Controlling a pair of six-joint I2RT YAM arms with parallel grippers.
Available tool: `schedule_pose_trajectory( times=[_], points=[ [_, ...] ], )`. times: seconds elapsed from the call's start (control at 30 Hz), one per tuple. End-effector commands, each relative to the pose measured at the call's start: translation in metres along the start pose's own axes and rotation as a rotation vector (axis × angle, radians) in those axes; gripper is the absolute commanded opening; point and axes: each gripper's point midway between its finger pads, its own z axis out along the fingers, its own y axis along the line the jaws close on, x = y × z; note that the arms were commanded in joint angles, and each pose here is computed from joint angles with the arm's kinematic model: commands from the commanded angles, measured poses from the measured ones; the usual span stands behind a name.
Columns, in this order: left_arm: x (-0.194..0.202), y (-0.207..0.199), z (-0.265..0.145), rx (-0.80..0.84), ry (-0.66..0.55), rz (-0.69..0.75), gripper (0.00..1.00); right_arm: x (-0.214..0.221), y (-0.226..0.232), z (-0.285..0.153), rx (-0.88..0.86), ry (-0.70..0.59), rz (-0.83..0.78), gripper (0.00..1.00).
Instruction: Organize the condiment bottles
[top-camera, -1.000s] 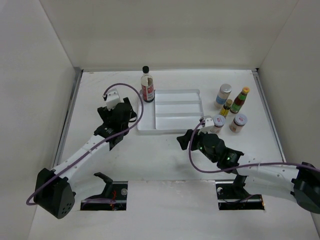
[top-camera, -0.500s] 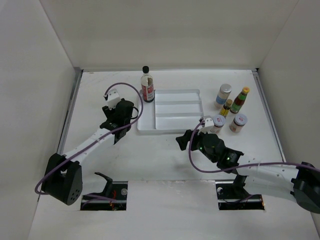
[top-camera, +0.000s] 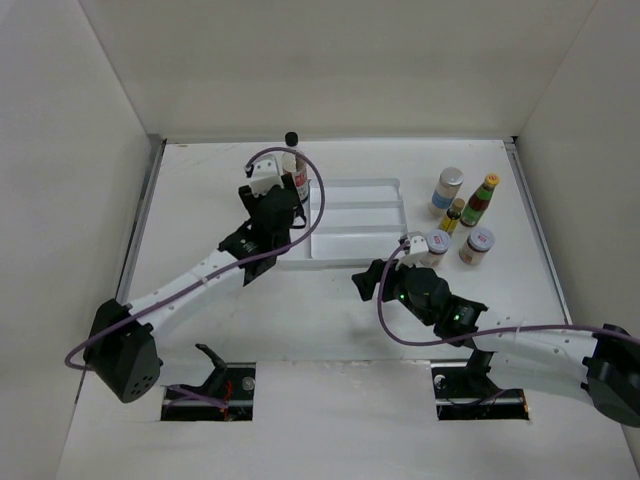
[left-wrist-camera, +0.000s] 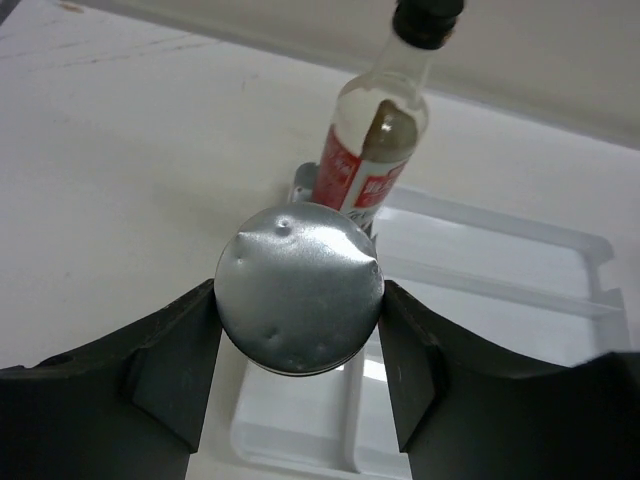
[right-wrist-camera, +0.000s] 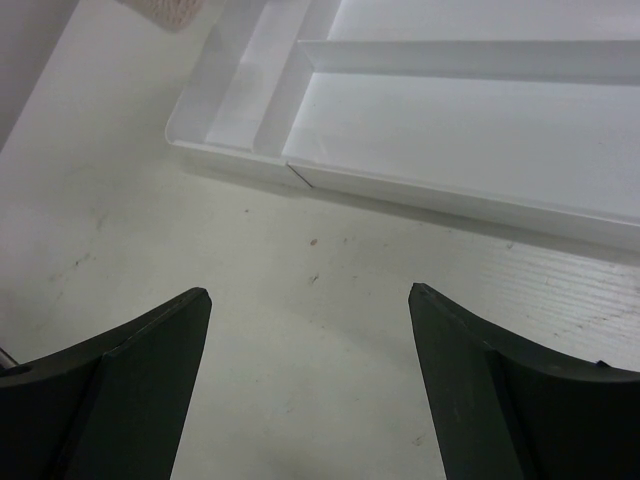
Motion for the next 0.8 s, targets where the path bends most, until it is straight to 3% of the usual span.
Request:
schedule_pose_trajectory(
  times=[0.0, 0.23, 0.63, 0.77],
  points=[
    [-0.046, -0.030, 0.011, 0.028, -0.131, -0.076, 0.32, -0.009, 0.000, -0.001, 0.004, -0.042, 0.016, 0.87],
    [-0.035, -0.049, 0.056, 0.038, -0.112, -0.045, 0.32, -0.007, -0.001, 0.000, 0.010, -0.037, 0.014, 0.87],
    [0.003, -0.058, 0.086, 0.058, -0.077, -0.021, 0.36, -0.006, -0.003, 0.001, 0.017, -0.037, 0.013, 0.94],
    [0.017, -0.053, 0.092, 0.038, -0.062, -0.002, 0.49, -0.009, -0.004, 0.000, 0.020, -0.049, 0.016, 0.96]
  ],
)
